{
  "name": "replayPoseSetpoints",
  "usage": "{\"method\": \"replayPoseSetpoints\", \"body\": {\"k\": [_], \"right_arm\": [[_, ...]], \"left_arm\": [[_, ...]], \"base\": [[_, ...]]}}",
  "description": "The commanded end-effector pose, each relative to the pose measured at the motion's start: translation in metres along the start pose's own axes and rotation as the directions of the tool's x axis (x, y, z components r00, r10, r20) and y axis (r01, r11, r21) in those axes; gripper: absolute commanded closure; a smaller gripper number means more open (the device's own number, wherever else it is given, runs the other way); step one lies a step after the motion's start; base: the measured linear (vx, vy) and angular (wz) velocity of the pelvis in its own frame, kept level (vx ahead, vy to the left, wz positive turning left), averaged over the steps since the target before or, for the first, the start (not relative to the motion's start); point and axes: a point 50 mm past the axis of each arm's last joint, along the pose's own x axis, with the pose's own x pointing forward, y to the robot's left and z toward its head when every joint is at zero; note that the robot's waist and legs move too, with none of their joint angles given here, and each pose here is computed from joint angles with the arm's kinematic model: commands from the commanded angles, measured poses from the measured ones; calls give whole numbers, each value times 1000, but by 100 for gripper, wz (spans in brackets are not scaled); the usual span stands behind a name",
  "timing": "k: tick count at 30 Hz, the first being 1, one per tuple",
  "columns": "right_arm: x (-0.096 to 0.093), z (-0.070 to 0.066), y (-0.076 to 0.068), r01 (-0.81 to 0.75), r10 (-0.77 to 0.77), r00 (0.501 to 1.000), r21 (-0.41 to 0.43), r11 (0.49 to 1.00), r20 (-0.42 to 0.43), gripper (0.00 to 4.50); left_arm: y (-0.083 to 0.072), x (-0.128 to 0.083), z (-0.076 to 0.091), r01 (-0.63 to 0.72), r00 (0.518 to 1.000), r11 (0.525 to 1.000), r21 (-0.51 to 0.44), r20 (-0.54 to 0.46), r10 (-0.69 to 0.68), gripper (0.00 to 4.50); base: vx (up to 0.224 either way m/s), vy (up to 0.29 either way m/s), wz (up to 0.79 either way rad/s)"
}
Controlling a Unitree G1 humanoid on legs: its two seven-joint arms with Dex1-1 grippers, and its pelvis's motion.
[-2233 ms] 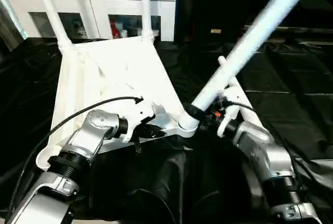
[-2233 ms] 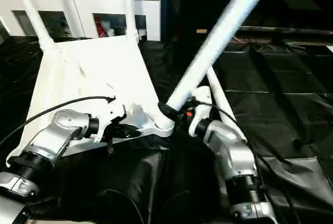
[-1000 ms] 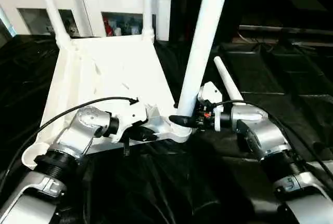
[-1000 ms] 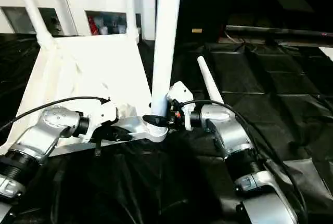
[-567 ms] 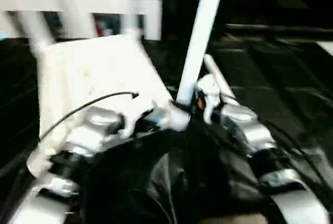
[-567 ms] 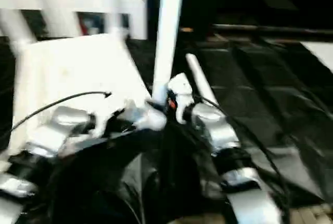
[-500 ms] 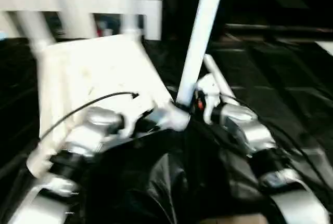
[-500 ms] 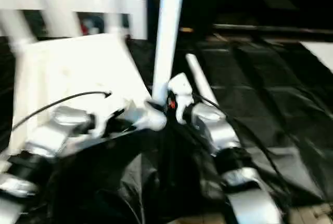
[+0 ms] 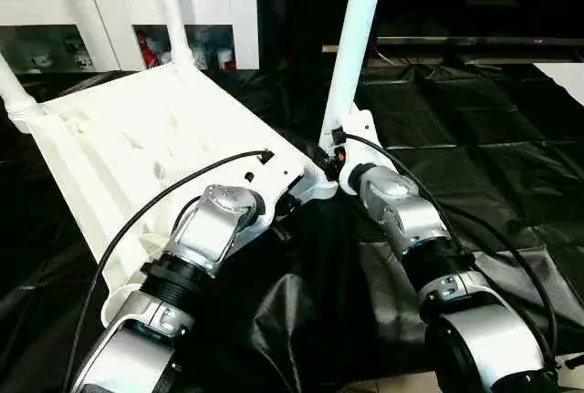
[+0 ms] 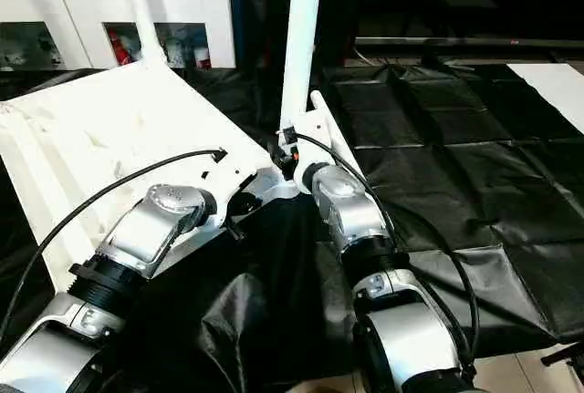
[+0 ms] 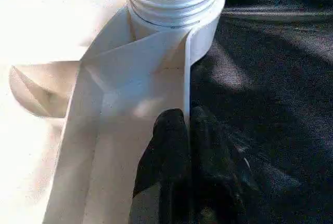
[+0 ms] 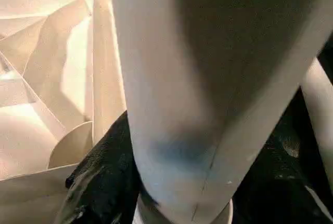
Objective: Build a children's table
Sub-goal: Insert table leg to table base
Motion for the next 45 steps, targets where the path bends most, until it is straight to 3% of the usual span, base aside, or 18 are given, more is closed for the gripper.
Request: {"method": "replayPoseSetpoints", "body": {"k": [1,8,9,20,21,29,35,38,45], "right_arm": [[-2,-54,25,-70,88,971,89,994,-224,262],[0,-53,26,-77,89,968,61,995,-234,262],[0,-51,27,-83,98,971,79,993,-220,206],[1,-30,21,-136,143,981,63,989,-131,135],[0,-25,18,-149,153,982,41,988,-115,108],[-15,-3,13,-307,302,951,-76,949,-69,61],[-35,0,8,-442,429,896,-148,885,-115,61],[-53,-3,2,-548,521,835,-181,817,-178,61],[-66,-8,-13,-579,530,811,-208,789,-248,61]], "left_arm": [[6,-5,31,-65,994,996,54,88,60,450],[5,-5,31,-60,994,997,51,90,55,450],[5,-6,31,-54,994,997,51,94,49,450],[1,-13,36,40,982,991,131,176,-63,450],[2,-15,36,52,980,988,147,181,-79,450],[2,-27,28,176,954,956,237,198,-225,450],[4,-36,21,255,926,923,287,201,-318,450],[6,-44,15,313,905,893,324,183,-384,450],[6,-52,4,393,876,839,375,125,-466,450]], "base": [[0,0,0],[0,0,0],[0,0,0],[0,0,0],[0,0,0],[0,0,0],[0,0,0],[0,0,0],[0,0,0]]}}
